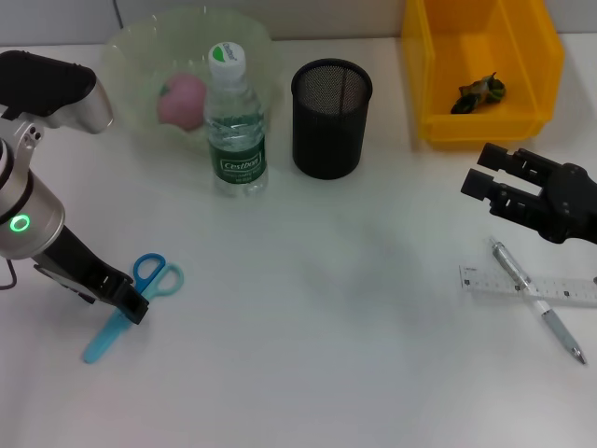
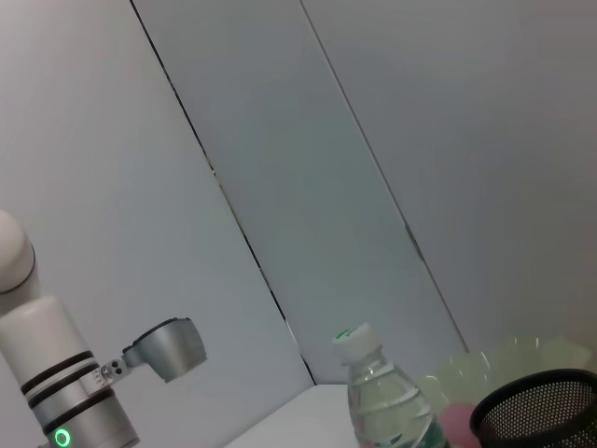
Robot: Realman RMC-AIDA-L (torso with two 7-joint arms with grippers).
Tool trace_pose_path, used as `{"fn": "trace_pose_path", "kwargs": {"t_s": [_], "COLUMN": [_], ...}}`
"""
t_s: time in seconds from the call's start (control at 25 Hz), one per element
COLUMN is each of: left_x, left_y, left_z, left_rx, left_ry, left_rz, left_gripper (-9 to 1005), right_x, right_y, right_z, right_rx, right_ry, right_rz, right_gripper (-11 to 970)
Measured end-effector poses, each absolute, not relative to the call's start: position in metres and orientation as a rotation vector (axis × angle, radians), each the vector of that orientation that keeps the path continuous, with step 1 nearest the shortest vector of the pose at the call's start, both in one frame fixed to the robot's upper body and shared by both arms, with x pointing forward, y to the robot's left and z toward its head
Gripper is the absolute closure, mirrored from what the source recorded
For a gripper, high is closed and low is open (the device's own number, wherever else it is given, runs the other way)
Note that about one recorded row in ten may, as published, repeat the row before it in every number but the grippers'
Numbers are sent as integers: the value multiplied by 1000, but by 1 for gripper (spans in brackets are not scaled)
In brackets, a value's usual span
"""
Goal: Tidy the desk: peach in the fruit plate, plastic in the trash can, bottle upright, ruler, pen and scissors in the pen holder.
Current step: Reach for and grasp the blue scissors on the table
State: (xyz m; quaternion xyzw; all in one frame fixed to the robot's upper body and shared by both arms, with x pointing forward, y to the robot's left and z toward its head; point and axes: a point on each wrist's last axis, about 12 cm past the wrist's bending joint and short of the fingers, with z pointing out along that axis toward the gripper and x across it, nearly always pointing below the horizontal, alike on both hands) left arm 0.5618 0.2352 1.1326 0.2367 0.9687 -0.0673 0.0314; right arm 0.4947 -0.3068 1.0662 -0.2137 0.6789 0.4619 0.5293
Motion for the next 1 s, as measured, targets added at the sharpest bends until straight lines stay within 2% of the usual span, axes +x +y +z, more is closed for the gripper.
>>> {"fn": "trace_pose_path", "kwargs": {"t_s": [1.0], "left_x": [568], "left_y": [220], "left_z": [1129], "left_rx": [785], "left_ry": [2992], "left_rz": [-201], "left_gripper": [301], "right_x": [495], "right_y": [-307], "right_z": [1066], "right_rx": [-509], "right_ry": [1622], "right_rz": [1101], "right_gripper": [254]}}
